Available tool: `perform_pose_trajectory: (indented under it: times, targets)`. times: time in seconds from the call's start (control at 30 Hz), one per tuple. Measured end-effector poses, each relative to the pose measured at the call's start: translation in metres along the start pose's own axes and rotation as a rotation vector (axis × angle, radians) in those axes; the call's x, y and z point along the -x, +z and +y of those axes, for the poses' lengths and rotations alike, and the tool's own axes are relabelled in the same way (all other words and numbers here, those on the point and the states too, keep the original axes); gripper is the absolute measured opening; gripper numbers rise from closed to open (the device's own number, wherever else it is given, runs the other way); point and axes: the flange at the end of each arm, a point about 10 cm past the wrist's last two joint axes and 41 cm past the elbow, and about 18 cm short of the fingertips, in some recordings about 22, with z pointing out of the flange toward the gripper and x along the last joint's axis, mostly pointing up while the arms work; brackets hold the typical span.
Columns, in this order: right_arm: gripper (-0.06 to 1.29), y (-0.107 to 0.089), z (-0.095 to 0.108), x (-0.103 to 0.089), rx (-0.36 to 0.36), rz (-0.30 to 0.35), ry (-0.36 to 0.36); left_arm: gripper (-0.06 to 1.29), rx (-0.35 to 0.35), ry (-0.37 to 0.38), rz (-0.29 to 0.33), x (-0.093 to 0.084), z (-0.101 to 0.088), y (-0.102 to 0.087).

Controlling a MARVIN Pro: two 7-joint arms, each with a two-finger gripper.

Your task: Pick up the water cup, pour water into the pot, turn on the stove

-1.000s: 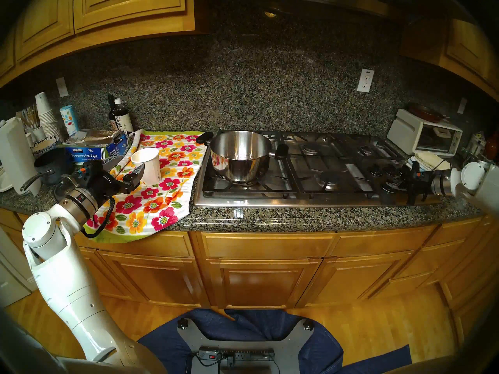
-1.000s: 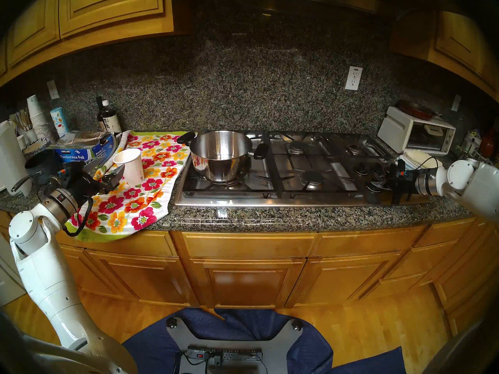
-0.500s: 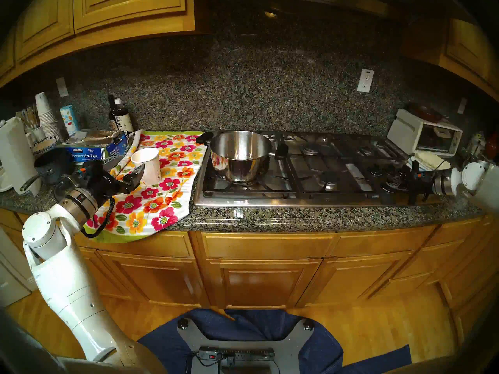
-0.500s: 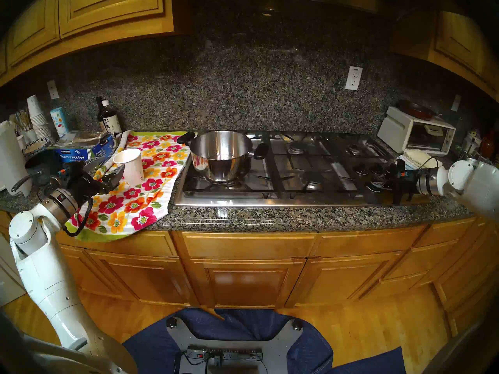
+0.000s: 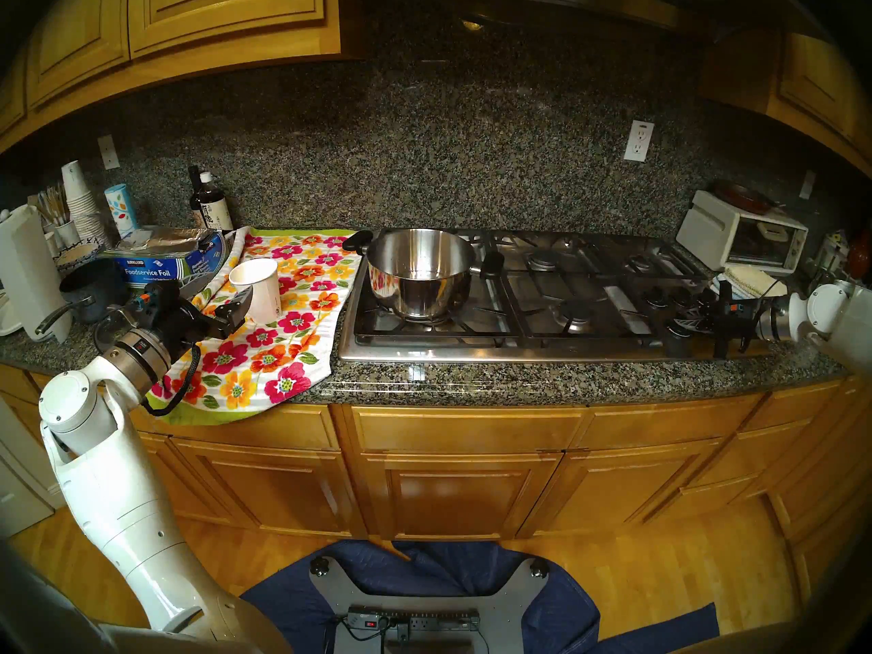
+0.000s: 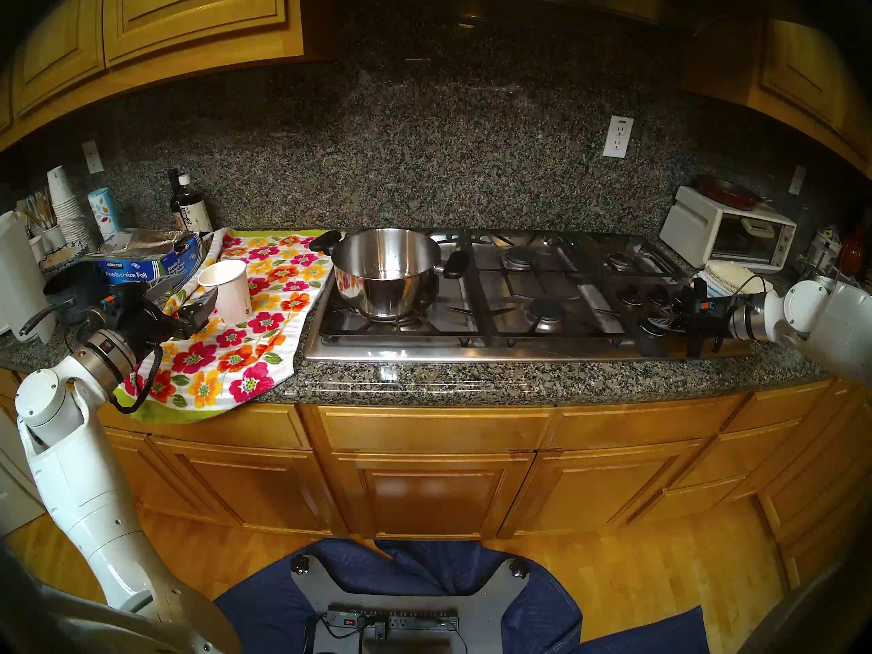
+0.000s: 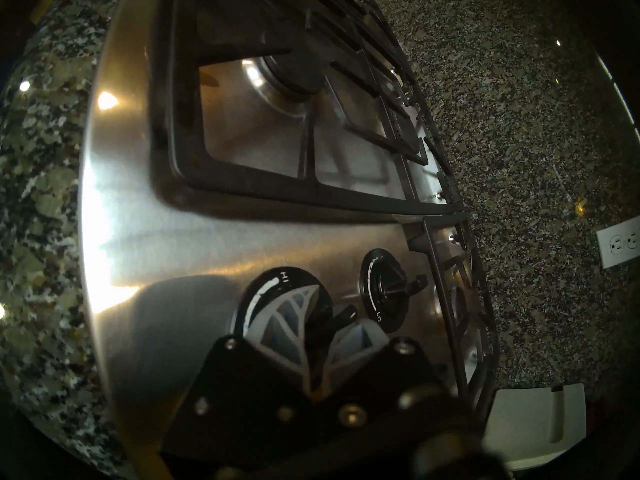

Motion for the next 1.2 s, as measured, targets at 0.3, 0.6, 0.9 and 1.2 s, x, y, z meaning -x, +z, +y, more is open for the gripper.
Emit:
perform_pose_trajectory:
  times: [0.3, 0.6, 0.9, 1.2]
  targets:
    - [-0.04, 0.001, -0.001, -0.005, 0.024, -0.020, 0.239, 1.24, 0.001, 0.001, -0.002, 0.000, 0.000, 0.000]
    - [-0.04, 0.001, 0.001, -0.010, 0.022, -0.047, 0.433, 1.23, 0.001, 0.002, -0.002, 0.000, 0.000, 0.000]
    - [-0.04, 0.001, 0.007, -0.017, 0.010, -0.086, 0.612, 1.23, 0.001, 0.003, -0.002, 0.000, 0.000, 0.001]
    - [-0.04, 0.003, 0.012, -0.023, 0.002, -0.124, 0.750, 1.24, 0.001, 0.003, -0.002, 0.000, 0.000, 0.000]
